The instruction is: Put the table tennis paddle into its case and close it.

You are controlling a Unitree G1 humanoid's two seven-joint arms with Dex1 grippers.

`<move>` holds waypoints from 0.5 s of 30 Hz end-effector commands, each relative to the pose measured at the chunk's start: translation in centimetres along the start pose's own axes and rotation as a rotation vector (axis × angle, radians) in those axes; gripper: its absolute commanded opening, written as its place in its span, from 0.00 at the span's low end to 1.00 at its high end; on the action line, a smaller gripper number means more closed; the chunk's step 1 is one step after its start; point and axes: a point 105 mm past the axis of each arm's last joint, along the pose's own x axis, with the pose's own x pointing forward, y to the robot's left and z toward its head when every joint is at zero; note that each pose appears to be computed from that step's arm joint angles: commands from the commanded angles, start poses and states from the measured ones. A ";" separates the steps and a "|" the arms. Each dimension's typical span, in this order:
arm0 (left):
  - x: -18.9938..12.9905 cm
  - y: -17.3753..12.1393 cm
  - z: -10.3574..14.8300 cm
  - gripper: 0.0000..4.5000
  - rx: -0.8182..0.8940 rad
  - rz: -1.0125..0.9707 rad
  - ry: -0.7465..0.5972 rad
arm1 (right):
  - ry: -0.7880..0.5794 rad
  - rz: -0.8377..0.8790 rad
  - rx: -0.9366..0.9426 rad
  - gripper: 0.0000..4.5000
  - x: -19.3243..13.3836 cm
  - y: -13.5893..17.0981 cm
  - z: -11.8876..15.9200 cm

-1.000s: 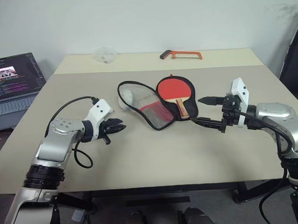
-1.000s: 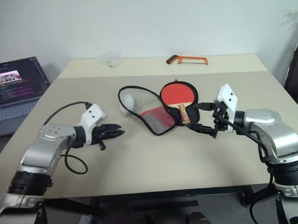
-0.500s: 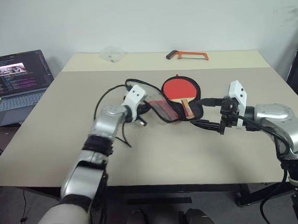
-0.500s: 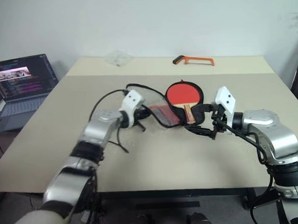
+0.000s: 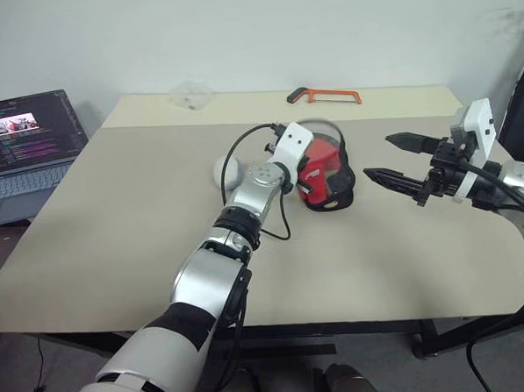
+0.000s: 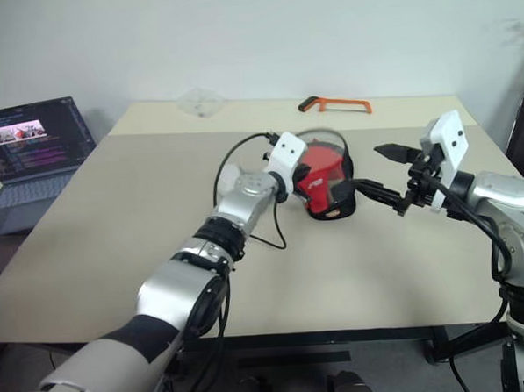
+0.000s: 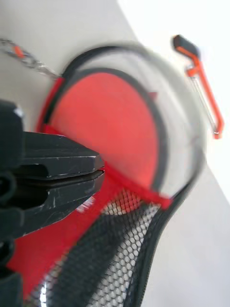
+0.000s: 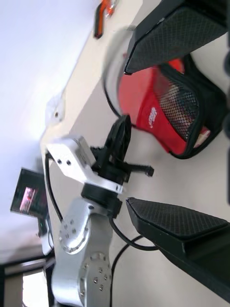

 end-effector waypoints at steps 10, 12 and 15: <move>-11.3 8.2 1.3 0.30 0.028 -0.129 -0.103 | 0.035 -0.374 0.645 1.00 4.3 -4.7 -6.5; -13.1 9.0 0.8 0.46 0.030 -0.127 -0.086 | 0.038 -0.393 0.767 1.00 5.0 -4.6 -7.8; -15.6 9.4 -0.3 0.71 0.023 -0.140 -0.051 | 0.051 -0.428 0.903 1.00 5.6 -4.6 -9.6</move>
